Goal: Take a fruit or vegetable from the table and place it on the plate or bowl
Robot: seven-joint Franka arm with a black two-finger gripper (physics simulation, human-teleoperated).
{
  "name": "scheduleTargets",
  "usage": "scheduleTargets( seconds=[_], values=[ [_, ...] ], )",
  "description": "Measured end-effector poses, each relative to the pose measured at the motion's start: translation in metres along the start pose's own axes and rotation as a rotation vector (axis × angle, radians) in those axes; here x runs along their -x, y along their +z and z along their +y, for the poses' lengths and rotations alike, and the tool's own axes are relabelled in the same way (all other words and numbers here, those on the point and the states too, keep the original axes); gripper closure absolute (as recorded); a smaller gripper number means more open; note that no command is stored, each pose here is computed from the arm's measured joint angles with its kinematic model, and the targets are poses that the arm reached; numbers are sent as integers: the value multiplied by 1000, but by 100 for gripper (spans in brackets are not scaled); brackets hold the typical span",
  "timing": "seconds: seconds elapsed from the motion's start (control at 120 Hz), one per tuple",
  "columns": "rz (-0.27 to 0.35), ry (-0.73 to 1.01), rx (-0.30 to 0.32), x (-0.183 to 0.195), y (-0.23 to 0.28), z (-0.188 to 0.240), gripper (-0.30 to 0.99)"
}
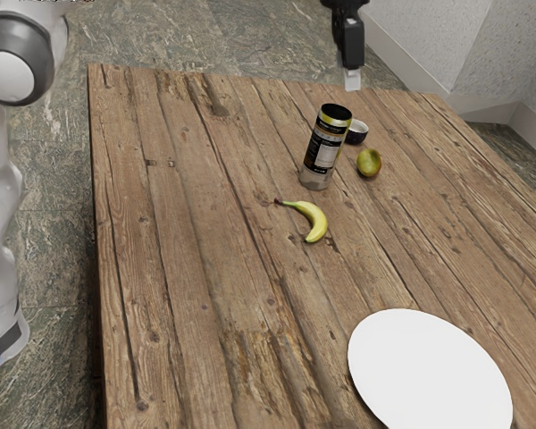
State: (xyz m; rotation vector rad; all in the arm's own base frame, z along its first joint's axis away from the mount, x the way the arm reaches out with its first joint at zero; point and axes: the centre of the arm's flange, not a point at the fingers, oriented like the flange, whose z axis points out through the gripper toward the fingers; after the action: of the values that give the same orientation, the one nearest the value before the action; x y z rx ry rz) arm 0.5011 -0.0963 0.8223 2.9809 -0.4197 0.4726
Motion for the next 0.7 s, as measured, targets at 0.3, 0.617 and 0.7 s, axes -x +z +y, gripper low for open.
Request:
scheduleTargets(
  seconds=[0.3, 0.617, 0.7],
  values=[
    [-183, -14, -16, -4, 63, -8, 0],
    [-271, -139, -69, 1, 87, -72, 0],
    [-310, -229, -85, 16, 85, -118, 0]
  ],
)
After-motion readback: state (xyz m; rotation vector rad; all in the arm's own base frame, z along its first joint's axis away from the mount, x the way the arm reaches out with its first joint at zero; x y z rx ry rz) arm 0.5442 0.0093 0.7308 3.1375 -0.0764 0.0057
